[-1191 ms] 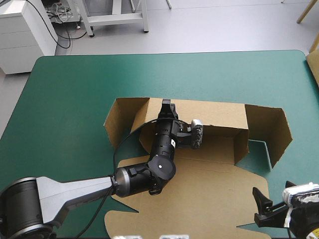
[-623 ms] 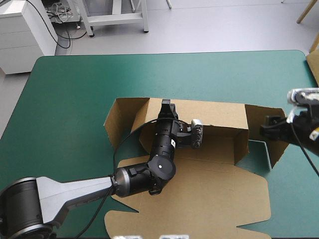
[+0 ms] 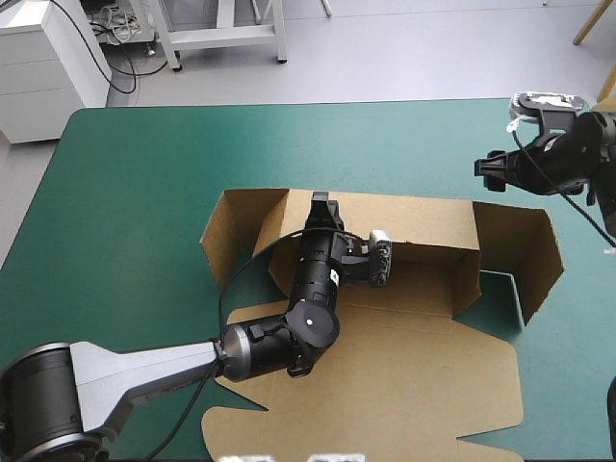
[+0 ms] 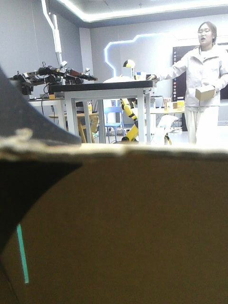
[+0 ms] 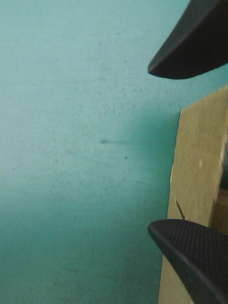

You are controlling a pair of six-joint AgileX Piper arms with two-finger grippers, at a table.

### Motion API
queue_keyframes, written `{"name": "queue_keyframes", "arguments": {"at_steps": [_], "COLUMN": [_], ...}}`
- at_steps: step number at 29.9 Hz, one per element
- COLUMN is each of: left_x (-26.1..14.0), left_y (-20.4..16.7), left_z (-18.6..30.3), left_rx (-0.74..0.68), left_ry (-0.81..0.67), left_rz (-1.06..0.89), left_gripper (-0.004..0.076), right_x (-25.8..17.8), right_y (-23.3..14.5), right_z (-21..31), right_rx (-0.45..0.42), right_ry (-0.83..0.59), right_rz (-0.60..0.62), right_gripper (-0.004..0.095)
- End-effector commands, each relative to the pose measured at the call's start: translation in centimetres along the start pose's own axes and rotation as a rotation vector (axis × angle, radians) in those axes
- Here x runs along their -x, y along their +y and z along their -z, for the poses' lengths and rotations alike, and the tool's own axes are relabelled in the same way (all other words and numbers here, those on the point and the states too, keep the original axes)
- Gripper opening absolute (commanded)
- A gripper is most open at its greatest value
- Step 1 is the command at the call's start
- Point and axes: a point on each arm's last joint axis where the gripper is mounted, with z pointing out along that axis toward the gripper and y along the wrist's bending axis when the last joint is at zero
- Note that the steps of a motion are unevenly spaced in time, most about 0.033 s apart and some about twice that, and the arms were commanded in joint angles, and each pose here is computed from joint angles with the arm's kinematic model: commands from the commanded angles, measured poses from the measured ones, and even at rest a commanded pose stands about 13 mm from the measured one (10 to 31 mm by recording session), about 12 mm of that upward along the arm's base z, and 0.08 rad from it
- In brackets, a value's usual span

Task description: Fold the box

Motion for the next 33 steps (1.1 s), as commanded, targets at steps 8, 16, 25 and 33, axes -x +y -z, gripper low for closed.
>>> {"name": "queue_keyframes", "arguments": {"at_steps": [8,16,25,33], "left_x": [-0.8,-0.8,-0.8,-0.7], "left_y": [1.6,1.6,1.6,1.6], "left_z": [0.9,0.9,0.9,0.9], "left_rx": [0.011,0.011,0.011,0.001], "left_ry": [0.054,0.052,0.052,0.037], "left_rz": [0.104,0.104,0.104,0.097], "left_gripper": [-0.0008,-0.0008,-0.0008,-0.0008], "right_x": [0.2,-1.8,-4.1,-8.2], "right_y": [-2.5,-2.5,-2.1,-0.8], "right_z": [0.6,-1.5,-1.5,-1.3], "right_rx": [0.049,0.07,0.093,0.198], "right_ry": [-0.006,0.091,0.126,0.075], "right_rz": [-0.004,-0.007,0.015,0.03], "right_gripper": [0.0735,0.0735,0.0735,0.0735]}}
